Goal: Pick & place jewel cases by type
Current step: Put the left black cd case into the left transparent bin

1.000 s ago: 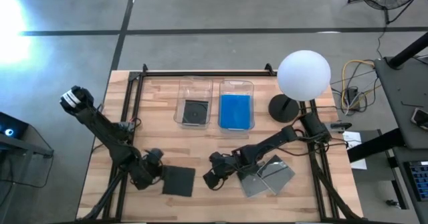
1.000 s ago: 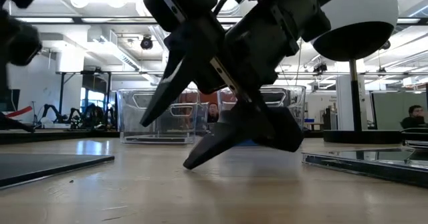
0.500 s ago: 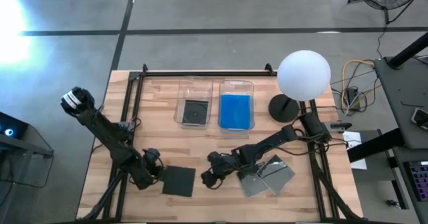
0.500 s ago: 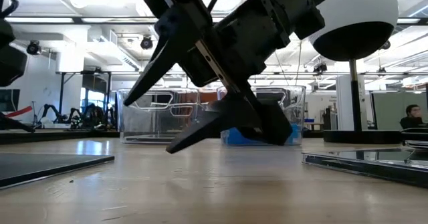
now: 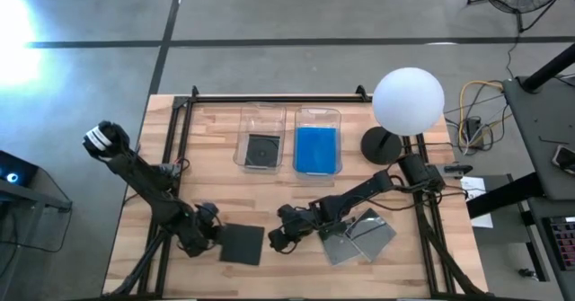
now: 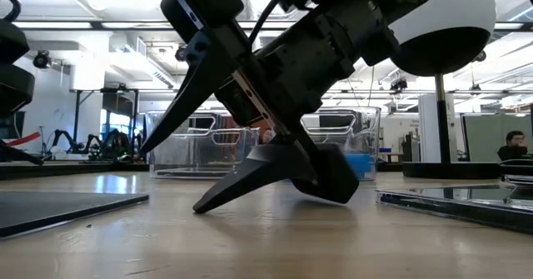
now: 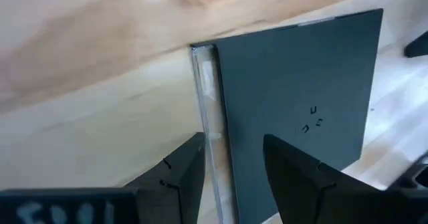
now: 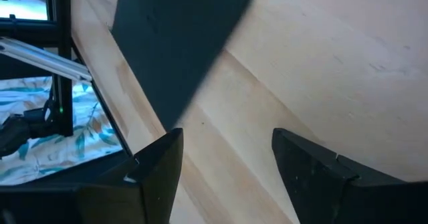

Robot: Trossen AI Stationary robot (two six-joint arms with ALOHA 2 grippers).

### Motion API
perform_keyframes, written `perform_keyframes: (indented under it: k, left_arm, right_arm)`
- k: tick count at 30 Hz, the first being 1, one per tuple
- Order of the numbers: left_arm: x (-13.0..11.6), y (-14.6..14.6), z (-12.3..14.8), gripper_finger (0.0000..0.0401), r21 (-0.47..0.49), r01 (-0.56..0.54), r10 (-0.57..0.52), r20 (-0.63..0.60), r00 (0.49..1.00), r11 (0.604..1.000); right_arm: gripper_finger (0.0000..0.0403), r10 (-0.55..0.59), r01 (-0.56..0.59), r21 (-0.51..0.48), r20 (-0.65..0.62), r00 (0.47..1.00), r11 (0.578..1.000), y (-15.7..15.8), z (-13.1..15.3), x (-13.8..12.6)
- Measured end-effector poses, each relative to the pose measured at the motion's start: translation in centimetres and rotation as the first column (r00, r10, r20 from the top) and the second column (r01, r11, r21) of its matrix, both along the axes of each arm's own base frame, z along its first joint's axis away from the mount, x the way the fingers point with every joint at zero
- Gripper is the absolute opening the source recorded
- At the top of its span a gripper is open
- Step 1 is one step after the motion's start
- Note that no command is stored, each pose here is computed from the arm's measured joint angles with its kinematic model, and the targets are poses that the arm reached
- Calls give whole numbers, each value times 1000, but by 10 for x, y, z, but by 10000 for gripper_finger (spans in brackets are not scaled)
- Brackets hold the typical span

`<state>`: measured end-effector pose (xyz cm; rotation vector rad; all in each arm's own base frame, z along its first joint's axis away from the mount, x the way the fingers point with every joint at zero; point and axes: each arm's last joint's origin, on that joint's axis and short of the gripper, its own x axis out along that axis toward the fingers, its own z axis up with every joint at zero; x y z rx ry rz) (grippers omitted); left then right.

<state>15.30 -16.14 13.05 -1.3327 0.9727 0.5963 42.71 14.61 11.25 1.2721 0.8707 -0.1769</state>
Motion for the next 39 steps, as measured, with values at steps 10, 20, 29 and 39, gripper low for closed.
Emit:
perform_keyframes:
  k: [10,20,29,39]
  left_arm:
    - [16,-5,2,136,10,-66,63,223,973,998]
    - [30,-7,7,136,23,6,-13,326,945,1000]
    - [25,-3,15,136,157,25,-55,191,980,987]
    - [26,-4,6,136,192,44,-62,91,994,980]
  right_arm:
    - [228,-5,5,4,4,1000,1000,-1,0,1]
    - [228,-3,3,1,5,1000,1000,-1,0,1]
    - [228,0,0,0,2,1000,1000,1,-1,0]
    - [228,2,-2,-1,0,1000,1000,2,-1,-1]
